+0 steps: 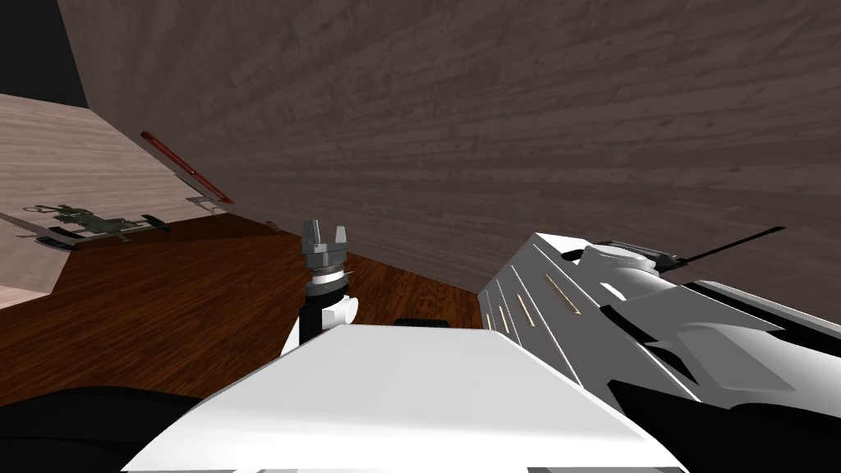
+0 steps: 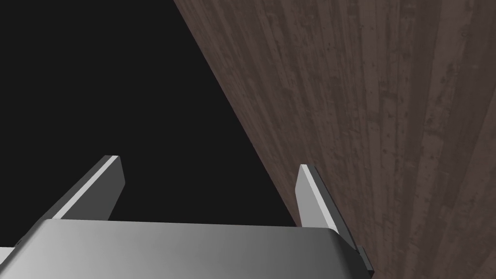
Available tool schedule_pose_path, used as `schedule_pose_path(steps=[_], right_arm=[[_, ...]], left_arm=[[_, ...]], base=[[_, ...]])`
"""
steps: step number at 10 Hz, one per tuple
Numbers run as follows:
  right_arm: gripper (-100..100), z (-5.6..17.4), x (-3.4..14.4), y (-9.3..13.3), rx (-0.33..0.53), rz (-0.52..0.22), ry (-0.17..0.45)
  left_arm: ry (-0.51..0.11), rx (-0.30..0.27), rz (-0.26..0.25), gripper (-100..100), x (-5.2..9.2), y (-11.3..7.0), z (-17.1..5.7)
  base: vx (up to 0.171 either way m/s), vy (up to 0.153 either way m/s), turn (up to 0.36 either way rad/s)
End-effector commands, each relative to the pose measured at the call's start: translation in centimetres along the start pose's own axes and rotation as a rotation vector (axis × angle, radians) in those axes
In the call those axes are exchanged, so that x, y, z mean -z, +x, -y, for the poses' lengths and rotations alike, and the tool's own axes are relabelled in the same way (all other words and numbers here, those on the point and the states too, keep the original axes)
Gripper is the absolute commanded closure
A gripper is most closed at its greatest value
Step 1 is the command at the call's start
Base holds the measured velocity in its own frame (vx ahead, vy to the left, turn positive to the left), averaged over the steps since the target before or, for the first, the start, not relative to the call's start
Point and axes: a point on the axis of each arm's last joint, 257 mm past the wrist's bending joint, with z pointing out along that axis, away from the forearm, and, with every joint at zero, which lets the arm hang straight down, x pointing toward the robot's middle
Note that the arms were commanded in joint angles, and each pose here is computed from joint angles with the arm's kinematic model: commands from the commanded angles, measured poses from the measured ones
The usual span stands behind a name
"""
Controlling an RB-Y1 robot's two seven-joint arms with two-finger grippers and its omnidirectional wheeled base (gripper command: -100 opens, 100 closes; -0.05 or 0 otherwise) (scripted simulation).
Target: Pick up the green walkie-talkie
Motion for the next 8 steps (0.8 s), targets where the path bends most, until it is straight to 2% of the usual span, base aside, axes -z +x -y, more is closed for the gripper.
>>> schedule_pose_path(steps=[1, 2, 4, 6, 7, 8], right_arm=[[-100, 1.2, -0.3, 0.1, 0.005, -0.003, 0.027], [-100, 3.3, -0.7, -0.6, -0.004, 0.012, 0.077], [-100, 3.5, -0.8, -0.6, -0.003, 0.011, 0.082], [-100, 3.3, -0.7, -0.6, -0.005, 0.012, 0.078], [0, 3.3, -0.7, -0.6, -0.004, 0.012, 0.079], [-100, 2.9, -0.7, 0.4, 0.017, 0.0, 0.044]], left_arm=[[0.0, 0.0, 0.0, 0, 0.0, 0.0, 0.0], [0.0, 0.0, 0.0, 0, 0.0, 0.0, 0.0], [0.0, 0.0, 0.0, 0, 0.0, 0.0, 0.0], [0.0, 0.0, 0.0, 0, 0.0, 0.0, 0.0], [0.0, 0.0, 0.0, 0, 0.0, 0.0, 0.0], [0.0, 0.0, 0.0, 0, 0.0, 0.0, 0.0]], base=[[0.0, 0.0, 0.0], [-0.026, -0.073, -0.026], [-0.016, -0.074, 0.002], [0.006, -0.009, -0.001], [0.0, 0.0, 0.0], [0.081, 0.008, -0.097]])
